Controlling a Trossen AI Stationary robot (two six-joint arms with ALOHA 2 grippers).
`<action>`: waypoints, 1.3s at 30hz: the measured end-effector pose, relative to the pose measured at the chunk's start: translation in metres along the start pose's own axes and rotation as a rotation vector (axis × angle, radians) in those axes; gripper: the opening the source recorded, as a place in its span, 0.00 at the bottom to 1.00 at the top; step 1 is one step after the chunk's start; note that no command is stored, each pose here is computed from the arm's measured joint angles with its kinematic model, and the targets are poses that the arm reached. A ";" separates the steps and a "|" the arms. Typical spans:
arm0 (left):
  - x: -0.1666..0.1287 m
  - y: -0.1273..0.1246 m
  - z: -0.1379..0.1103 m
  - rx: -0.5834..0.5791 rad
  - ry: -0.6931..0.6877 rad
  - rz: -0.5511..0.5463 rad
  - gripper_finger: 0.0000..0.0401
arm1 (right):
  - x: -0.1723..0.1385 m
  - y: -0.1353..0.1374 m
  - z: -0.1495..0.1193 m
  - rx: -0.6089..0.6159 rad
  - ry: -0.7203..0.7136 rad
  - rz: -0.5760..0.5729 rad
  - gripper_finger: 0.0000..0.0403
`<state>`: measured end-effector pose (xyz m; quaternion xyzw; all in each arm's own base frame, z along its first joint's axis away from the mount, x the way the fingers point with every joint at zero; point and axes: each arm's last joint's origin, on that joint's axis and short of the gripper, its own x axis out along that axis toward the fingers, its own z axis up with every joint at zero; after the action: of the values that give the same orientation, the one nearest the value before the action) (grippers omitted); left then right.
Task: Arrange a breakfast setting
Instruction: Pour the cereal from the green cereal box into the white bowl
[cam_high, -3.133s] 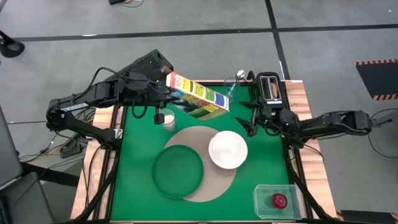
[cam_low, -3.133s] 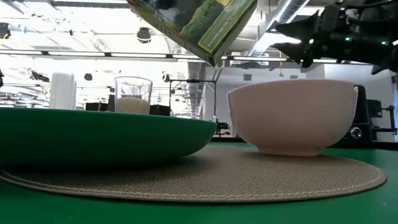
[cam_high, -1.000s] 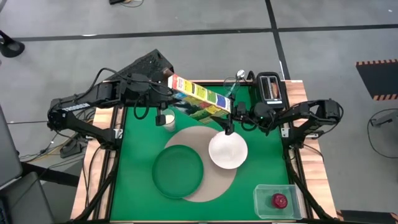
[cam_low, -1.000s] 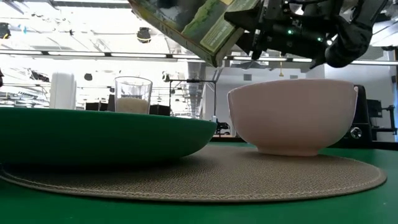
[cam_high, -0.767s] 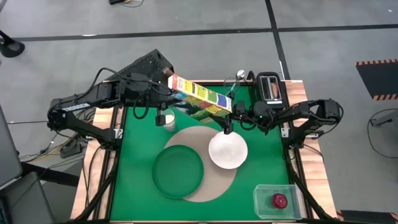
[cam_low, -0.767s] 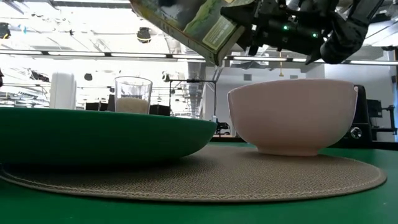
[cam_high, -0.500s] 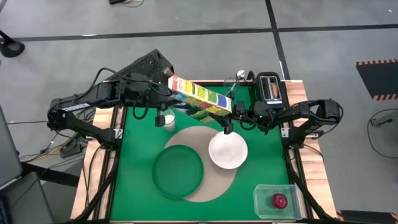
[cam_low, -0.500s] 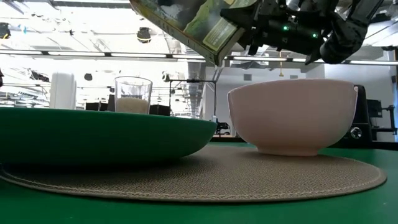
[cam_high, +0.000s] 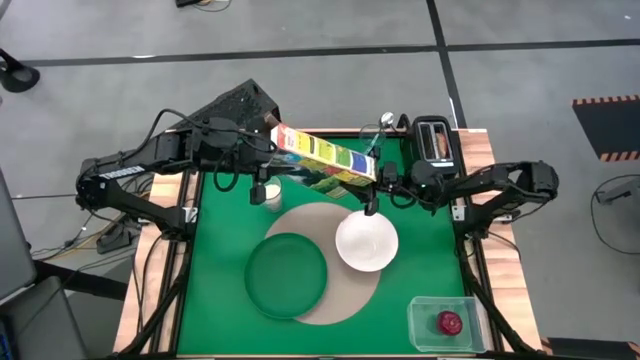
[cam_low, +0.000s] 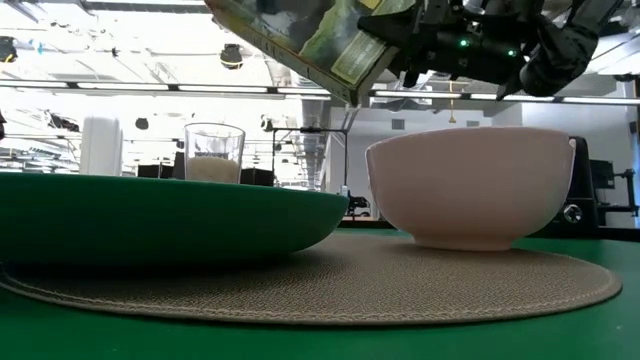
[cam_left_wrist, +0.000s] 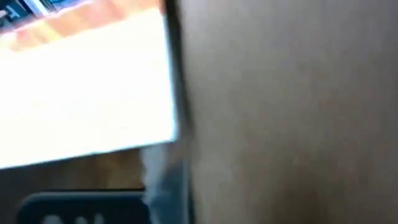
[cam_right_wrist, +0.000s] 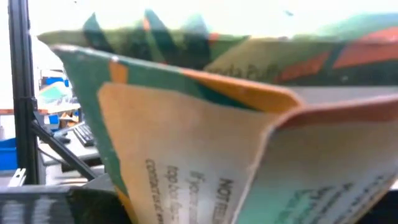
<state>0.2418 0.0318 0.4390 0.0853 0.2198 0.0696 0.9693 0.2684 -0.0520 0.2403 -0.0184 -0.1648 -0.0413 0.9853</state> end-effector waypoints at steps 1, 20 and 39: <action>0.000 0.000 0.000 -0.003 -0.003 0.001 0.23 | -0.003 0.000 0.003 -0.004 -0.008 0.003 0.69; -0.002 -0.003 0.002 -0.089 -0.014 -0.005 0.44 | -0.108 0.007 0.051 0.015 0.016 -0.029 0.69; 0.001 -0.033 -0.001 -0.131 0.008 0.097 0.44 | -0.196 0.023 0.111 0.076 0.068 -0.036 0.68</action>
<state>0.2455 0.0005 0.4307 0.0319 0.2142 0.1311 0.9674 0.0500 -0.0089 0.2810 0.0233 -0.1331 -0.0534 0.9894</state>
